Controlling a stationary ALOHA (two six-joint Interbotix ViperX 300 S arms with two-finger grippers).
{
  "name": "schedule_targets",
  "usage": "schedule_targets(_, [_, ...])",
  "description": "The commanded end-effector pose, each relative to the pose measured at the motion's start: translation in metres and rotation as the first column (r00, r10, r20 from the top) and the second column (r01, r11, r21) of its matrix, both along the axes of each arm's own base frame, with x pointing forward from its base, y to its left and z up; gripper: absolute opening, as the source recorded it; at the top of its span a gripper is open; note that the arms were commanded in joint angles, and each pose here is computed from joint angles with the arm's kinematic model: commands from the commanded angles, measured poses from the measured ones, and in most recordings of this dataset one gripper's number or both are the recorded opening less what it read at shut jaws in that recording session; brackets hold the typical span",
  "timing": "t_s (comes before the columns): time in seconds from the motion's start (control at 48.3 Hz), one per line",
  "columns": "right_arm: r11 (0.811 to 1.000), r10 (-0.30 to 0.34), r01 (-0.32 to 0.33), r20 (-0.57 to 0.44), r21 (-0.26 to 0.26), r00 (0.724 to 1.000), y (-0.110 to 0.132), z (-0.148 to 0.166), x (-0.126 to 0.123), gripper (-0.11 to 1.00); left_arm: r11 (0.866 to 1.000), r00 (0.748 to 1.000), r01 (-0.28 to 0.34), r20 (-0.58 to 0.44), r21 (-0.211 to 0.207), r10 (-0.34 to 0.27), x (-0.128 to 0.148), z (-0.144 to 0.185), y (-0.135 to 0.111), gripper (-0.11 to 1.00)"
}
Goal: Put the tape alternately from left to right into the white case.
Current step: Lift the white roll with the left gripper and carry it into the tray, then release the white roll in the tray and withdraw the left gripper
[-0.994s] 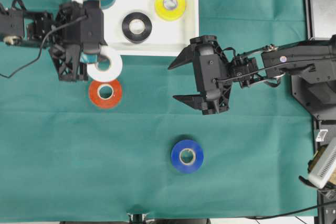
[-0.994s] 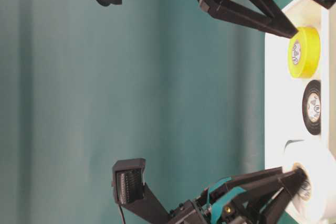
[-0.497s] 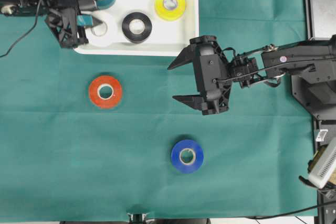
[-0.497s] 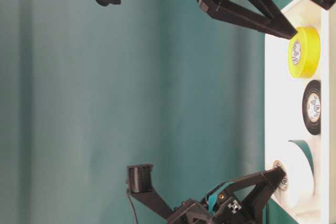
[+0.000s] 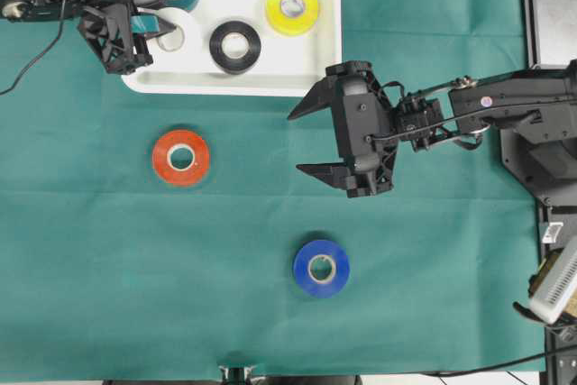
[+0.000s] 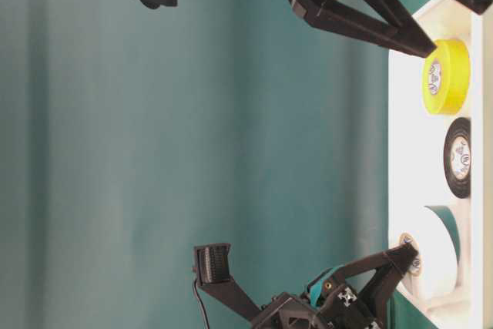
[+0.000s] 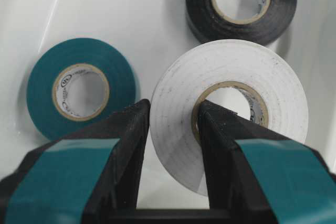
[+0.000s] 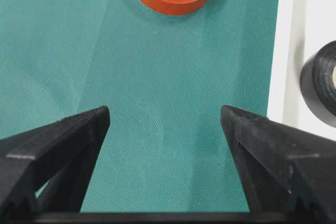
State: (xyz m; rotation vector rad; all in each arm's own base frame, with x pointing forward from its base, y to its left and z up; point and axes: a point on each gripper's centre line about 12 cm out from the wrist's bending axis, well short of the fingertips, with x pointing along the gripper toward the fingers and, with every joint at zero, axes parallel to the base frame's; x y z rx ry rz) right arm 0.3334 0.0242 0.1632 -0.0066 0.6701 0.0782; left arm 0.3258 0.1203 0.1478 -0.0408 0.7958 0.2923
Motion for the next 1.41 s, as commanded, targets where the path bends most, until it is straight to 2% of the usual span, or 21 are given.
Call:
schedule_targets(0.0, [1.0, 0.002, -0.002, 0.027, 0.006, 1.0, 0.001, 0.007, 0.002, 0.66, 1.0, 1.0, 0.0, 0.02, 0.008, 0.0, 0.002, 0.006, 0.001, 0.27])
schedule_targets(0.166, [1.0, 0.002, -0.003, 0.025, 0.004, 1.0, 0.001, 0.007, 0.002, 0.66, 1.0, 1.0, 0.006, 0.02, 0.008, -0.006, 0.001, 0.006, -0.002, 0.28])
schedule_targets(0.207, [1.0, 0.002, -0.002, 0.027, 0.006, 1.0, 0.001, 0.007, 0.002, 0.66, 1.0, 1.0, 0.01, 0.02, 0.009, -0.01, 0.001, 0.006, -0.003, 0.37])
schedule_targets(0.352, [1.0, 0.002, -0.002, 0.028, 0.006, 1.0, 0.001, 0.008, 0.003, 0.66, 1.0, 0.999, 0.028, 0.018, 0.009, -0.028, 0.002, 0.006, -0.009, 0.8])
schedule_targets(0.414, [1.0, 0.003, -0.004, 0.027, 0.006, 1.0, 0.002, 0.007, 0.002, 0.66, 0.999, 0.999, 0.033, 0.016, 0.009, -0.033, 0.002, 0.005, -0.011, 0.9])
schedule_targets(1.035, [1.0, 0.002, -0.002, 0.027, 0.006, 1.0, 0.001, 0.007, 0.002, 0.66, 0.999, 0.998, 0.045, 0.035, 0.012, -0.045, 0.001, 0.012, -0.017, 0.9])
schedule_targets(1.387, [1.0, 0.001, -0.002, 0.025, 0.006, 1.0, 0.001, 0.007, 0.002, 0.66, 0.991, 0.99, 0.135, 0.042, 0.013, -0.136, -0.001, 0.016, -0.049, 0.9])
